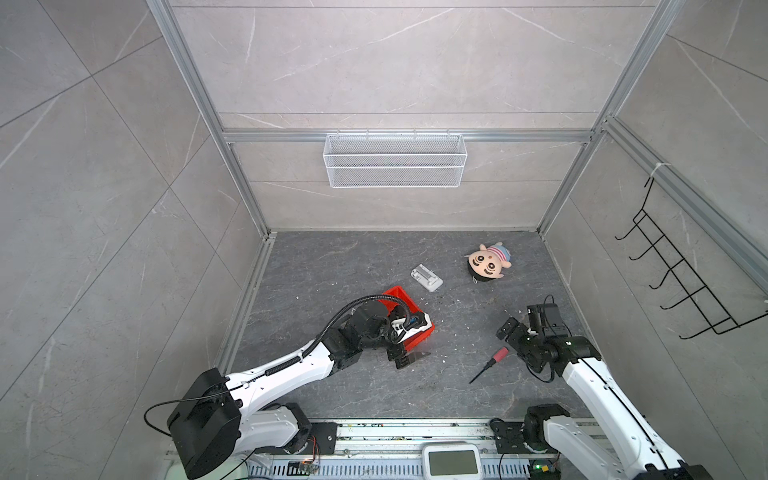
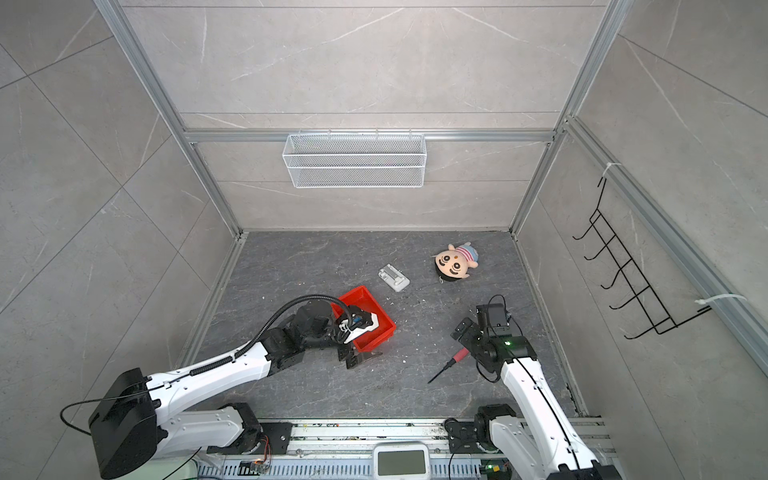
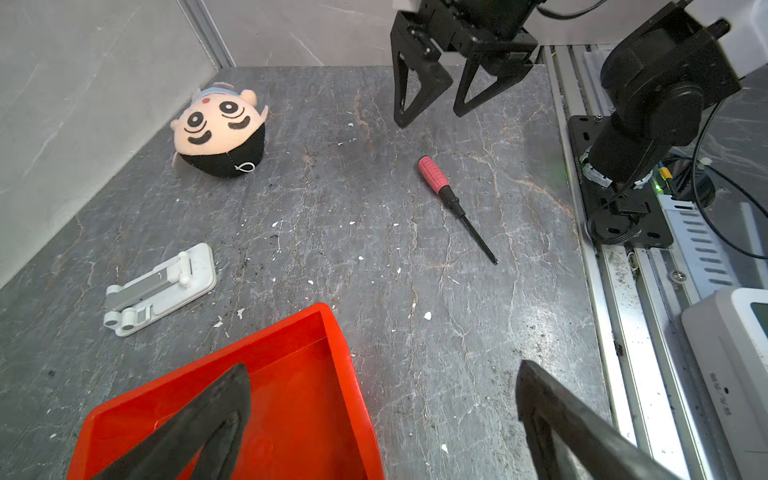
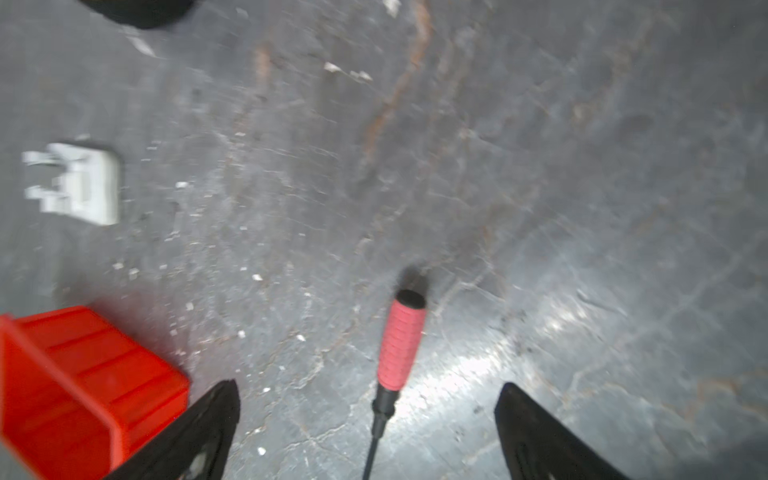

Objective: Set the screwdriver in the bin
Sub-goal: 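Move the left gripper to the red bin while the right gripper reaches toward the screwdriver, then lower the right gripper and close it on the red screwdriver handle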

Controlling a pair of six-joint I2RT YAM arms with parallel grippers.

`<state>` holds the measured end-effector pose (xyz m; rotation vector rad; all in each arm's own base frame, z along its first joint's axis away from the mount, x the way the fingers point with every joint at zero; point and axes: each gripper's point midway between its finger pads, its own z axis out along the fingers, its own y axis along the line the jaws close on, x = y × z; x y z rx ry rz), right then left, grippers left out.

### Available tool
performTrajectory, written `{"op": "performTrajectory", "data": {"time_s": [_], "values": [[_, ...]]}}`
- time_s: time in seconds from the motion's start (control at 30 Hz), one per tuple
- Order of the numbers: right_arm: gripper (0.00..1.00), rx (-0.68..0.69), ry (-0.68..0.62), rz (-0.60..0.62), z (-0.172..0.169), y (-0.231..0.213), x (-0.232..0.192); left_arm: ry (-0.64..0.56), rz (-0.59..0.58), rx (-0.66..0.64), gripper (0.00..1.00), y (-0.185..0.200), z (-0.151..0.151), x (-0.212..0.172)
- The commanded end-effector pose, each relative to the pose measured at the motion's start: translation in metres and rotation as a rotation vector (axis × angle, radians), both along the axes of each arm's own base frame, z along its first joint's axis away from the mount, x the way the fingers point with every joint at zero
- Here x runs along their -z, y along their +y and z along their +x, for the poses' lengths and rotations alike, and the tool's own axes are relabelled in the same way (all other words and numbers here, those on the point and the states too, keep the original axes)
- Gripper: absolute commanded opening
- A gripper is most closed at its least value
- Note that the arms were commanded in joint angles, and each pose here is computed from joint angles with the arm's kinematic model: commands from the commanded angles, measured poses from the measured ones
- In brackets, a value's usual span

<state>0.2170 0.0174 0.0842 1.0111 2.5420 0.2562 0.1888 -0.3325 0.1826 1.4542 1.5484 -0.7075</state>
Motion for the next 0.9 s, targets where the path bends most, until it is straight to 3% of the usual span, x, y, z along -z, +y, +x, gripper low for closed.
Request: {"op": "performTrajectory", "data": {"time_s": [0.0,0.33,0.87], "values": [[0.87,0.102,0.149,-0.057,-0.019,-0.012,0.015,-0.038,0.017,0.028,1.0,-0.005,-0.001,-0.008],[0.85,0.102,0.212,-0.098,-0.002,0.006,0.034,-0.01,0.033,0.028,1.0,-0.013,-0.004,0.001],[0.69,0.105,0.257,-0.025,0.008,0.026,0.067,-0.043,0.061,0.011,1.0,-0.015,0.001,0.008]]}}
